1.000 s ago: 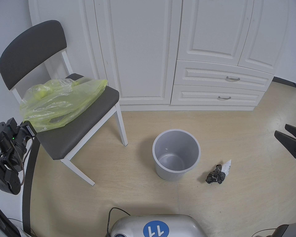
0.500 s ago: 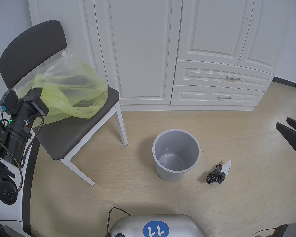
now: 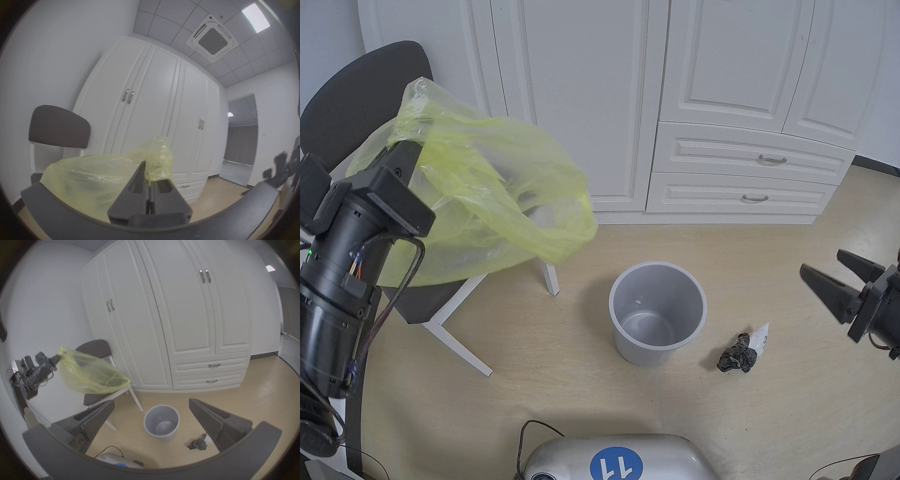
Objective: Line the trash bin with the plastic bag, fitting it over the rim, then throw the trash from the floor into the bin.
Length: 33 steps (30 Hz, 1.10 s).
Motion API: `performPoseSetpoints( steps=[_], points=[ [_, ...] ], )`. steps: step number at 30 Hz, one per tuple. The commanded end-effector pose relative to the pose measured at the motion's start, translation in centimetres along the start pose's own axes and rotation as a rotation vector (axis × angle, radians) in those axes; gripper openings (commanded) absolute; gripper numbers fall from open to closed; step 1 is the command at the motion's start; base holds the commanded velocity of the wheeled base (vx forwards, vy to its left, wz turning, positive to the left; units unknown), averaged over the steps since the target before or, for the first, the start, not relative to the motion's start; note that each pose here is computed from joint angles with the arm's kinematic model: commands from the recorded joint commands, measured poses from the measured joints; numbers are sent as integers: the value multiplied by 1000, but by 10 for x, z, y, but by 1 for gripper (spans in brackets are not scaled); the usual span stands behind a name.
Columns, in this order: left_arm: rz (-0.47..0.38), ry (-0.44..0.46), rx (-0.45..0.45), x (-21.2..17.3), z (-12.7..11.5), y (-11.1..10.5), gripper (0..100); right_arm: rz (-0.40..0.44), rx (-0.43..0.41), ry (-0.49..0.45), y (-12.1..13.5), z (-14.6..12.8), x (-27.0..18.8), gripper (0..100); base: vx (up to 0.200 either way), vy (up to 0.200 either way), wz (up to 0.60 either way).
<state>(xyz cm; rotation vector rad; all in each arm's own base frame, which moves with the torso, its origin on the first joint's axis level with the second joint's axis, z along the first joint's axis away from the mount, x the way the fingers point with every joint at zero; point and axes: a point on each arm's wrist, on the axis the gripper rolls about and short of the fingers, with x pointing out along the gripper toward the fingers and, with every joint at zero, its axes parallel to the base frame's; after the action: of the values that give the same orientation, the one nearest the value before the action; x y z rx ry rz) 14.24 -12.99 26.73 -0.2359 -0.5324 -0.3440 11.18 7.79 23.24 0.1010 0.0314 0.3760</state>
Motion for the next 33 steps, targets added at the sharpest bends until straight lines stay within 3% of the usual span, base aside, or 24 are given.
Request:
performPoseSetpoints(
  steps=[1, 13, 18, 24, 26, 28, 33],
  points=[
    [-92, -10, -64, -14, 11, -15, 0, 30, -16, 80, 9, -17, 12, 100, 0, 0, 0],
    [-201, 26, -132, -30, 9, -31, 0, 59, 44, 165, 20, -31, 27, 100, 0, 0, 0],
    [-243, 55, -171, -36, 6, -38, 0, 57, 86, 154, 21, -28, 28, 100, 0, 0, 0],
    [-310, 75, -188, -43, 2, -38, 0, 60, 121, 136, 22, -21, 28, 100, 0, 0, 0],
    [-384, 66, -201, -51, 0, -35, 0, 62, 168, 134, 23, -18, 29, 100, 0, 0, 0],
    [-405, 66, -201, -53, 0, -34, 0, 71, 181, 136, 24, -17, 29, 100, 0, 0, 0],
    [-432, 53, -211, -54, 3, -33, 0, 94, 164, 209, 27, -27, 27, 100, 0, 0, 0]
  ],
)
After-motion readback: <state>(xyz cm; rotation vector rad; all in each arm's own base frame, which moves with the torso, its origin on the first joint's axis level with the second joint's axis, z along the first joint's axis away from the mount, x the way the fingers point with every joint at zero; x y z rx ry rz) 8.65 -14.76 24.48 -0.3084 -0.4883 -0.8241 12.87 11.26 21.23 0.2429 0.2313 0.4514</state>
